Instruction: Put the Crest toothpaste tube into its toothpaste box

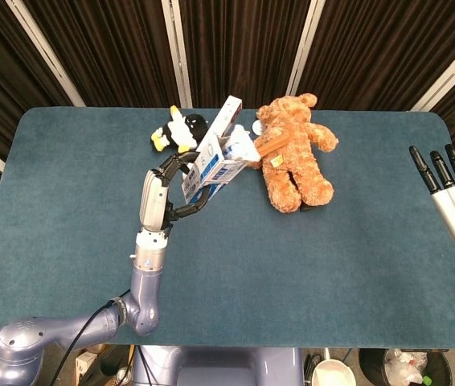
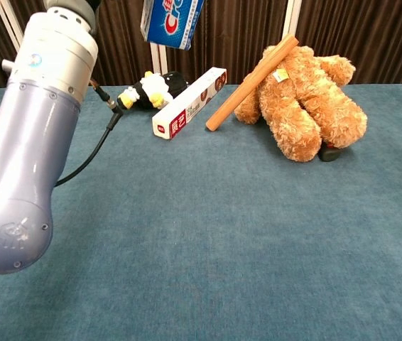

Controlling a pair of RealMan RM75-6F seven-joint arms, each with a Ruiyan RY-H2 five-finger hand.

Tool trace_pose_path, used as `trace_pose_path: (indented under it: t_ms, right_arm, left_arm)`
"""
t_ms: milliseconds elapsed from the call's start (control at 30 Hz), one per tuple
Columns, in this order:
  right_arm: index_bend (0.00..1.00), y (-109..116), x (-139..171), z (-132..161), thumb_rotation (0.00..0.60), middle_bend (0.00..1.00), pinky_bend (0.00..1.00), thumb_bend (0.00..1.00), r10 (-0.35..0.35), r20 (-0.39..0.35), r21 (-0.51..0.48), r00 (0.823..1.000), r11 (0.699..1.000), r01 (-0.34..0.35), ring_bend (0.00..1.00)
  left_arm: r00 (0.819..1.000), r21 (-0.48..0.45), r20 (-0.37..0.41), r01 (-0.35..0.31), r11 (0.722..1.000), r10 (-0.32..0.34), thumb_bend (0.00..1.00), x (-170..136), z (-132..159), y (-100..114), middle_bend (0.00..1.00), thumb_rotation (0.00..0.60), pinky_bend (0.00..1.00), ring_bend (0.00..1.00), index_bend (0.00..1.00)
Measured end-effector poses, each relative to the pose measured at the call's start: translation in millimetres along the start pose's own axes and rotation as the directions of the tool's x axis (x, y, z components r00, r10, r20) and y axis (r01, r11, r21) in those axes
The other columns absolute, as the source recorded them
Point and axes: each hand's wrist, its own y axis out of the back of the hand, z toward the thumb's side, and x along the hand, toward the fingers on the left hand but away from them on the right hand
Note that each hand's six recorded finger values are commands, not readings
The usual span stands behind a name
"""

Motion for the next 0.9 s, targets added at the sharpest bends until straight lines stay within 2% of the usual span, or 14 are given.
trace_pose_path:
  t_ms: [100,233,600,700,767,800,900]
  right_arm:
    - [0.0,-1,1,-1,0.6,0.3,0.21,0.4,0.002,0.004,-0.004,1.0,1.0,-0.002,0.22]
    - [0.0,-3,2,-2,0.6,0.3,0.21,0.4,0.002,0.009,-0.013,1.0,1.0,-0.002,0.22]
    - [0.0,-5,8,-5,0.6,0.3,0.21,0.4,0.0,0.009,-0.024,1.0,1.0,0.0,0.22]
    - [0.0,-5,9,-5,0.6,0.3,0.21,0.4,-0.001,0.013,-0.032,1.0,0.999,0.001,0.22]
    - [0.0,-5,11,-5,0.6,0.3,0.21,0.4,-0.001,0.015,-0.038,1.0,0.999,0.002,0.22]
    - [0.0,-5,11,-5,0.6,0.3,0.21,0.4,-0.002,0.016,-0.042,1.0,0.999,0.003,0.22]
    - [0.0,-3,11,-3,0.6,0.3,0.21,0.4,-0.006,0.017,-0.056,1.0,0.998,0.007,0.22]
  left_arm:
    - [1.0,0.005,-0.012,0.012,1.0,-0.012,0.54,-4,-5,-3,0.45,0.6,0.51,0.4,0.32]
    - [0.999,0.028,-0.031,0.028,0.999,-0.027,0.66,-8,-13,-7,0.6,0.6,0.67,0.53,0.46]
    - [0.997,0.119,-0.028,0.08,0.99,-0.077,0.64,-14,-27,-7,0.59,0.6,0.67,0.54,0.45]
    - [0.992,0.19,-0.009,0.123,0.974,-0.124,0.64,-13,-31,-4,0.59,0.6,0.67,0.54,0.45]
    - [0.985,0.256,0.004,0.167,0.952,-0.174,0.63,-15,-35,0,0.59,0.6,0.67,0.54,0.45]
    - [0.98,0.287,0.009,0.189,0.939,-0.2,0.63,-17,-37,2,0.59,0.6,0.67,0.54,0.45]
    - [0.954,0.4,0.008,0.27,0.876,-0.298,0.63,-26,-48,10,0.59,0.6,0.67,0.54,0.45]
